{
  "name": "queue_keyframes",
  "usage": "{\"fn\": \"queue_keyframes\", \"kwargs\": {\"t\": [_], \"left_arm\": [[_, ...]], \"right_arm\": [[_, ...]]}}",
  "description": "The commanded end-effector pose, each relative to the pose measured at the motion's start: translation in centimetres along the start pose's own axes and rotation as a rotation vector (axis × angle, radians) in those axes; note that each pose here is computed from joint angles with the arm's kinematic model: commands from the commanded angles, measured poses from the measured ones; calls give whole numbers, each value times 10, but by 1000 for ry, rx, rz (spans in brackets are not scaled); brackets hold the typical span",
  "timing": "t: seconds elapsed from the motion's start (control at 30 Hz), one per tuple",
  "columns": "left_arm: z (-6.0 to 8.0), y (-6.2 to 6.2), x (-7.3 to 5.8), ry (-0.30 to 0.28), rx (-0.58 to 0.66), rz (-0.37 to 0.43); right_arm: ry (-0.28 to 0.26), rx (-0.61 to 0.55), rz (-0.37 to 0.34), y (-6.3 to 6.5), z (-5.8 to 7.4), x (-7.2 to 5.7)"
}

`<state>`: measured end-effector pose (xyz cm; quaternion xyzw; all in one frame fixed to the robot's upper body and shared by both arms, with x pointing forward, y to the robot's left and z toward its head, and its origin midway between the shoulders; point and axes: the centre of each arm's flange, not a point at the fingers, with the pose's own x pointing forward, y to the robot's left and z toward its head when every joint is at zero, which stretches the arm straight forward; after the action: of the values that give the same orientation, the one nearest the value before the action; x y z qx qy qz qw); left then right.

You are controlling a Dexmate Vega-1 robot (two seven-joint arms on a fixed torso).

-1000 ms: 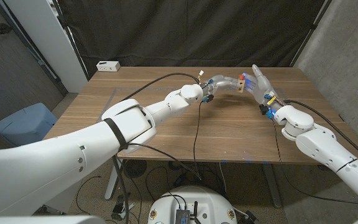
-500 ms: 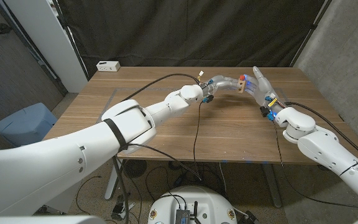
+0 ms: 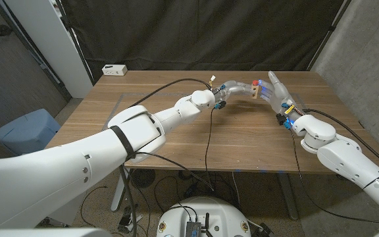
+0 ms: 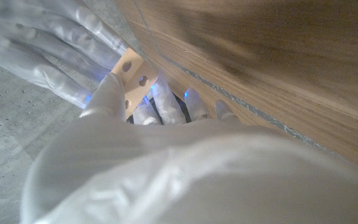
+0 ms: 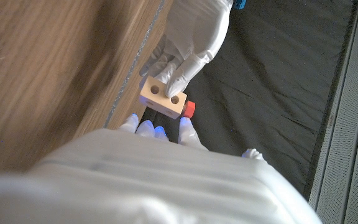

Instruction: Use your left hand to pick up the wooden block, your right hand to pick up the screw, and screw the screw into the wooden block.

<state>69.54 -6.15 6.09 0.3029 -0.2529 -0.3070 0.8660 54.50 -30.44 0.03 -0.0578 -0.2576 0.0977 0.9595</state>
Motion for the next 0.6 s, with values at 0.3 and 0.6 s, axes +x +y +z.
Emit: {"fn": "queue_keyframes", "kwargs": {"t": [0.3,0.6], "left_arm": [[-1,2,2,35,-3,9],[0,3,4,43,0,12]], "right_arm": [[8,-25,15,7,6,-6],[7,-32,22,10,9,-9]]}}
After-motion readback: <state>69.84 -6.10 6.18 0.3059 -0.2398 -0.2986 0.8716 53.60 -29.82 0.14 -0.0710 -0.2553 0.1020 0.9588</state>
